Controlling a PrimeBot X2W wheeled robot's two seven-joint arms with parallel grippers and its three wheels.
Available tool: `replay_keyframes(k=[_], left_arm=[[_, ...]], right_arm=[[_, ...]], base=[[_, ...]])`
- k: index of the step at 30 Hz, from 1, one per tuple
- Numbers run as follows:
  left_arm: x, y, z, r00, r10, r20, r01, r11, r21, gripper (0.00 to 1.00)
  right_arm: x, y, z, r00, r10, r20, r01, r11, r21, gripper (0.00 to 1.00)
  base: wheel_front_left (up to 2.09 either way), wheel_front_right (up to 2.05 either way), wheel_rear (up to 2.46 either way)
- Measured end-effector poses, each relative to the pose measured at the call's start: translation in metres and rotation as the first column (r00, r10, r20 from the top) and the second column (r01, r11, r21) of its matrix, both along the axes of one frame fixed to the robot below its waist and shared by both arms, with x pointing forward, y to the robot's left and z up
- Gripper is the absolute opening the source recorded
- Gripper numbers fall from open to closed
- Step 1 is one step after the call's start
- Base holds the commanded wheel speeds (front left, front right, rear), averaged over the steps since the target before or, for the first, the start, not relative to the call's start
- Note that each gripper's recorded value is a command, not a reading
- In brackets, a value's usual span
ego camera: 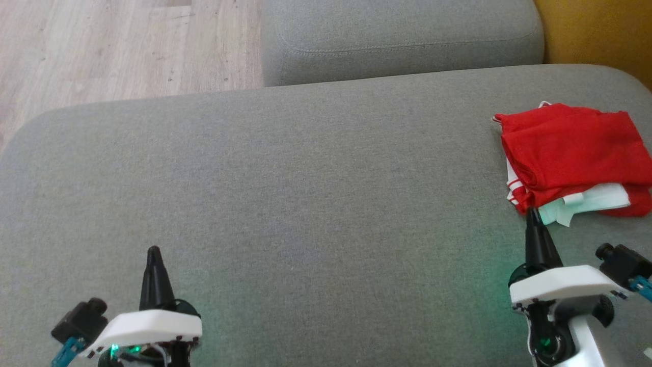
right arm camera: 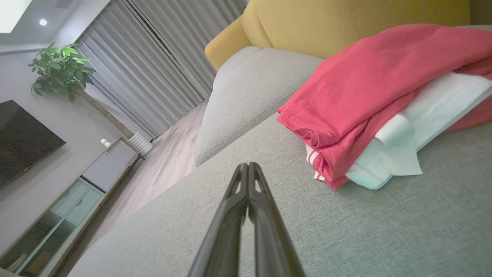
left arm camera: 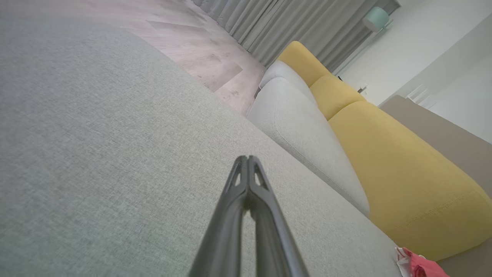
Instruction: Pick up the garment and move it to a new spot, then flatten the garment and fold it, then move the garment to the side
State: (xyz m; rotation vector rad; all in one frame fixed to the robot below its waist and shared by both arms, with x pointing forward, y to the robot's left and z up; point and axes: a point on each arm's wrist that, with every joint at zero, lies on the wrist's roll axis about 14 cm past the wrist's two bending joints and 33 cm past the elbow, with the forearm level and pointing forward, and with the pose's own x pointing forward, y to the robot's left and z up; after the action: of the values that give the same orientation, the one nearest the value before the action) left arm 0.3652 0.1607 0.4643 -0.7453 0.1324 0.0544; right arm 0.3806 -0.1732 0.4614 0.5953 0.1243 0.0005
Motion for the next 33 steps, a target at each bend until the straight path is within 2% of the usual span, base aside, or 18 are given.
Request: replay_keyframes(k=[15, 33], left_arm=[[0.001, 0.005, -0.002, 1.0, 0.015, -0.021, -0.018, 0.987, -0.158, 0.0], [0.004, 0.011, 0.0, 0.999, 0.033, -0.03, -0.041, 0.947, -0.319, 0.0]], right_arm=[[0.001, -0.008, 0.002, 0.999, -0.047, -0.018, 0.049, 0.982, 0.183, 0.0], [0.002, -0.015, 0.007, 0.996, -0.084, -0.03, 0.089, 0.924, 0.372, 0.0]], base=[[0.0, 0.0, 0.0], [0.0, 0.0, 0.0]])
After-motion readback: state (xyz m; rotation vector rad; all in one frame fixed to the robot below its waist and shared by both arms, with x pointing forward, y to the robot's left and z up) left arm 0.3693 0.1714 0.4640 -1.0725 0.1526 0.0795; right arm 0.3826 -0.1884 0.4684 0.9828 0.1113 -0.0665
